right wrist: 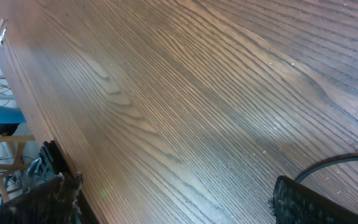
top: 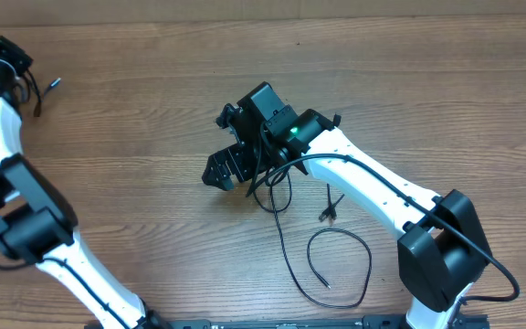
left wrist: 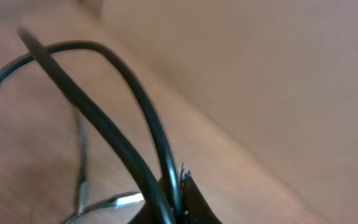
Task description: Untangle cables
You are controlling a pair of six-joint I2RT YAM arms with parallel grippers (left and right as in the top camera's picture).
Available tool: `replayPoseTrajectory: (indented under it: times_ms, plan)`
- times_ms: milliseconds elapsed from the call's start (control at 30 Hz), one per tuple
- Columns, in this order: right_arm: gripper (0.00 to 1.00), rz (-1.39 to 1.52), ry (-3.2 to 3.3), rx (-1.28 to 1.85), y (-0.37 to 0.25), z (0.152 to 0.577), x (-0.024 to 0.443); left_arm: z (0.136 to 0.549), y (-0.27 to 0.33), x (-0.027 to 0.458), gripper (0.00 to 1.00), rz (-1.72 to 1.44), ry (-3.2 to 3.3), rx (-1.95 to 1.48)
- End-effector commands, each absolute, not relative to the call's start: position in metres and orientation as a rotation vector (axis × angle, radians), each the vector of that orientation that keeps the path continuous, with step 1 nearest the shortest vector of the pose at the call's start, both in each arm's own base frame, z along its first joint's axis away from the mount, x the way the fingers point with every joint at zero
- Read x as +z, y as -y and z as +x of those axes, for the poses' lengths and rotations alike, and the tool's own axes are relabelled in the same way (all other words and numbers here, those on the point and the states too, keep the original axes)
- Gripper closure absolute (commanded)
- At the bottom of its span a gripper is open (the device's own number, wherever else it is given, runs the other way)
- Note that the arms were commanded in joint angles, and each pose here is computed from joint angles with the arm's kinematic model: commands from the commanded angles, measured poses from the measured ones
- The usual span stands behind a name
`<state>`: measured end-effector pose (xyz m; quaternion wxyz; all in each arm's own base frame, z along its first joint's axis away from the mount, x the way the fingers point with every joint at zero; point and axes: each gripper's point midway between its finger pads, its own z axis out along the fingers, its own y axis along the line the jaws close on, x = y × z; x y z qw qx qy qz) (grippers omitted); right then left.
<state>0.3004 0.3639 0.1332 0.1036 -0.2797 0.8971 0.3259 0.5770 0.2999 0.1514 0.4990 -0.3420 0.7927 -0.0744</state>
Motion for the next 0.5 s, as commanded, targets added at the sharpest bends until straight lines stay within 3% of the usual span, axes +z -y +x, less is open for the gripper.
replayPoseTrajectory:
  times_ms: [0, 133, 267, 400, 467]
  plan:
    - [0.0, -0.828, -2.647, 0.956, -0.365, 0.301, 0.131, 0.58, -0.315, 0.114, 0.89, -0.869, -1.99, -0.024]
    - [0.0, -0.829, -2.647, 0.956, -0.365, 0.301, 0.131, 0.57, -0.309, 0.062, 0.76, -0.91, -2.114, -0.024]
    - [0.0, -0.829, -2.647, 0.956, -0.365, 0.301, 0.131, 0.565, -0.295, 0.056, 0.42, -0.862, -2.2, -0.013]
    - [0.0, -0.829, -2.647, 0.956, -0.365, 0.301, 0.131, 0.554, -0.292, 0.08, 0.0, -0.844, -2.288, 0.101]
    - [0.0, -0.829, -2.647, 0.955, -0.365, 0.301, 0.131, 0.546, -0.291, 0.098, 0.0, -0.867, -2.322, 0.147]
